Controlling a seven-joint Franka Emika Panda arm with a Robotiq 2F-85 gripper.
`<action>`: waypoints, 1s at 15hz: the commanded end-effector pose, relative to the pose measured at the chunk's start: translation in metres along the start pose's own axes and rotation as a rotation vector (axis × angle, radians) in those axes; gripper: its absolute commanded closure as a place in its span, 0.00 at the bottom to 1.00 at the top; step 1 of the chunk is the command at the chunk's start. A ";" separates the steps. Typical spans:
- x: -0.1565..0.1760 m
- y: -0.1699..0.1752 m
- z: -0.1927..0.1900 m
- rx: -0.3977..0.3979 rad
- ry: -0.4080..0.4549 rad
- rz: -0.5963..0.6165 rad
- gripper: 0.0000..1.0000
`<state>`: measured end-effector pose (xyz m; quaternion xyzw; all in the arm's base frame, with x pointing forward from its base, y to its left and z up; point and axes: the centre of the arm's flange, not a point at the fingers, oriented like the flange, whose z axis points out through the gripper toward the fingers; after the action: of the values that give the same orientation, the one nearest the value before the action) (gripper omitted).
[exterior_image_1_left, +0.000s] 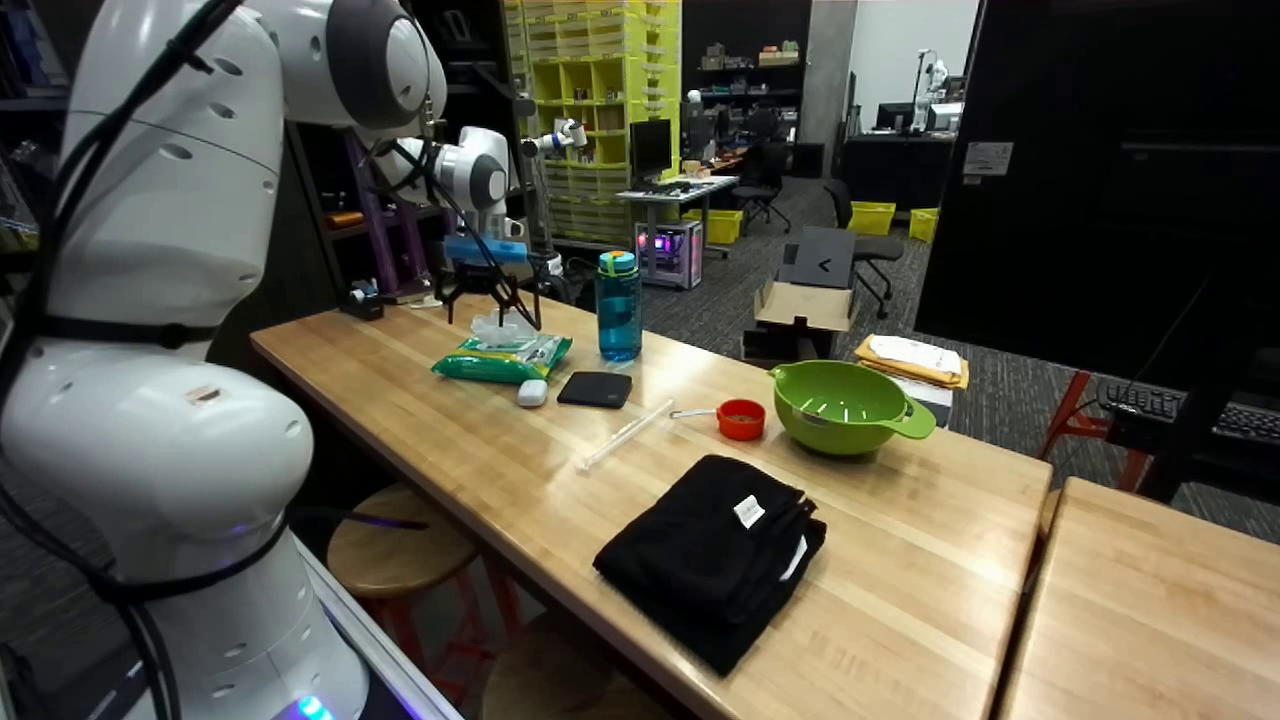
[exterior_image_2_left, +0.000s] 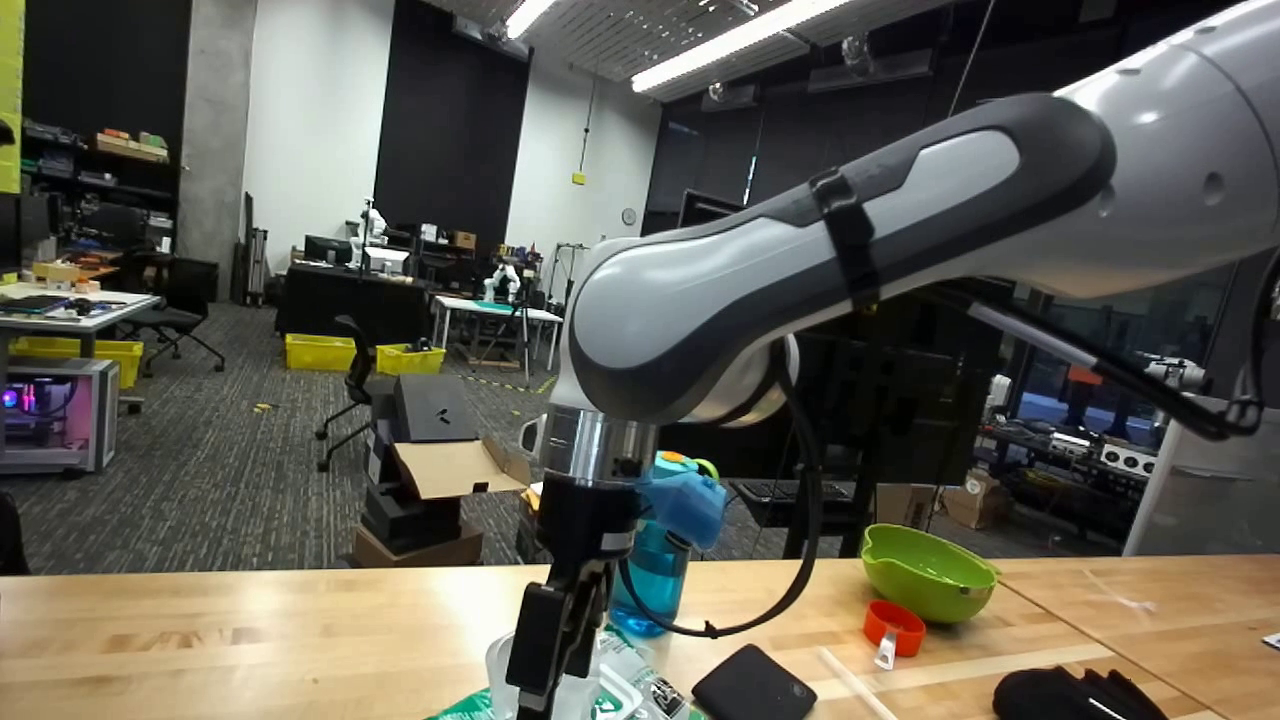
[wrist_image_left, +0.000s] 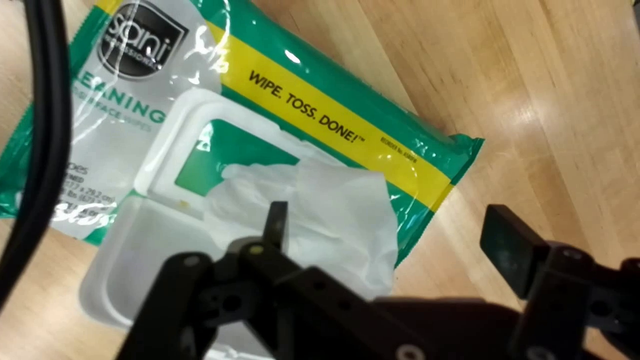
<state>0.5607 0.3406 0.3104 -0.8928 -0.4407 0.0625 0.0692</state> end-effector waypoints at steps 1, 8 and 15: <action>0.002 -0.002 -0.001 -0.007 -0.024 -0.025 0.22; 0.002 0.001 -0.005 -0.021 -0.027 -0.038 0.03; 0.003 0.002 -0.006 -0.024 -0.030 -0.042 0.63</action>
<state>0.5627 0.3385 0.3124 -0.8879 -0.4509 0.0670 0.0622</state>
